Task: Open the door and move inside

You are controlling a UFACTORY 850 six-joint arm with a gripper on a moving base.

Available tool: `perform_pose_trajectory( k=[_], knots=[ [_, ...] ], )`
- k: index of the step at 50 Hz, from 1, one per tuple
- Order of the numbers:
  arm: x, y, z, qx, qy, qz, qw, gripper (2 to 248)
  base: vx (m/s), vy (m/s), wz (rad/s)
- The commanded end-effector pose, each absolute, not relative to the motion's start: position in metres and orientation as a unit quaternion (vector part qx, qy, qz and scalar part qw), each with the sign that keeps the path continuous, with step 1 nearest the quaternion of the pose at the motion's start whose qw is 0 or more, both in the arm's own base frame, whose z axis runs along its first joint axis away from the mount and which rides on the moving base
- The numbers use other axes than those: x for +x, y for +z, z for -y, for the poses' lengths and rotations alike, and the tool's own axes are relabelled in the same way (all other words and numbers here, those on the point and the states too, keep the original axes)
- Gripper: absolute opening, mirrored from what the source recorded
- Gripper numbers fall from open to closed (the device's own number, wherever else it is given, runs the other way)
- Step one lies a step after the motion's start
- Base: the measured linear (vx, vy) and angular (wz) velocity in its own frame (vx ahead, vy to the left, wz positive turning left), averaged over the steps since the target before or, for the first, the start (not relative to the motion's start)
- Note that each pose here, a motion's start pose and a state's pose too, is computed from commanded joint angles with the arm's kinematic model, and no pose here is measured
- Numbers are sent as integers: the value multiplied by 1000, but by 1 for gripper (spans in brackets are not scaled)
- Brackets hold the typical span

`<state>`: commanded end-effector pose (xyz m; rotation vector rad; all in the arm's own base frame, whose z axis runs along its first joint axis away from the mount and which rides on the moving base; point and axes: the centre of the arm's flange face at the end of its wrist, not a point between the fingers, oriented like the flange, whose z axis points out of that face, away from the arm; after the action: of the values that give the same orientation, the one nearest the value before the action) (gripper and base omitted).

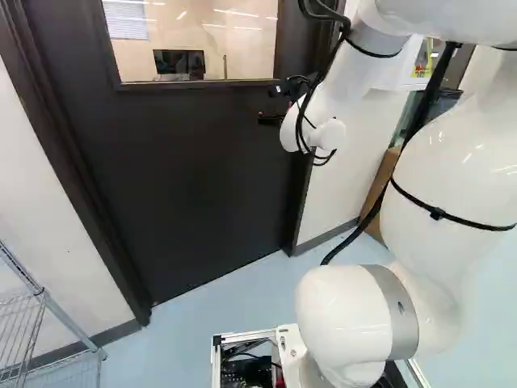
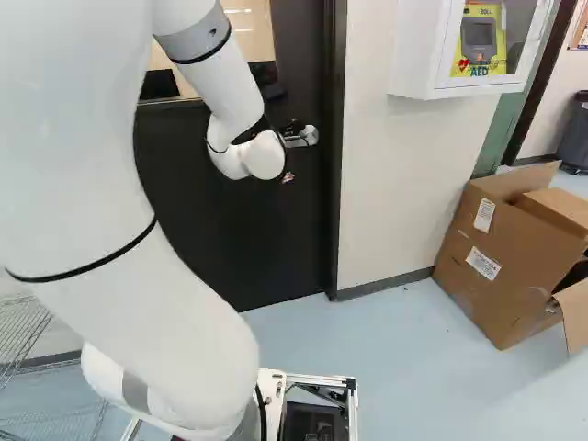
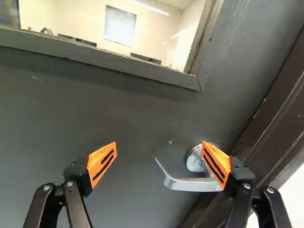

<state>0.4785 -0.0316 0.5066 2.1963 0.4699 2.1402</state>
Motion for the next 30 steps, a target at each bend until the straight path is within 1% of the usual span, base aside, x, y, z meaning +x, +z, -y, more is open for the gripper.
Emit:
perform_pose_trajectory(
  k=[30],
  knots=[
    [491, 496, 49, 717, 682, -145, 28, 247, 0, 0, 0]
  ],
)
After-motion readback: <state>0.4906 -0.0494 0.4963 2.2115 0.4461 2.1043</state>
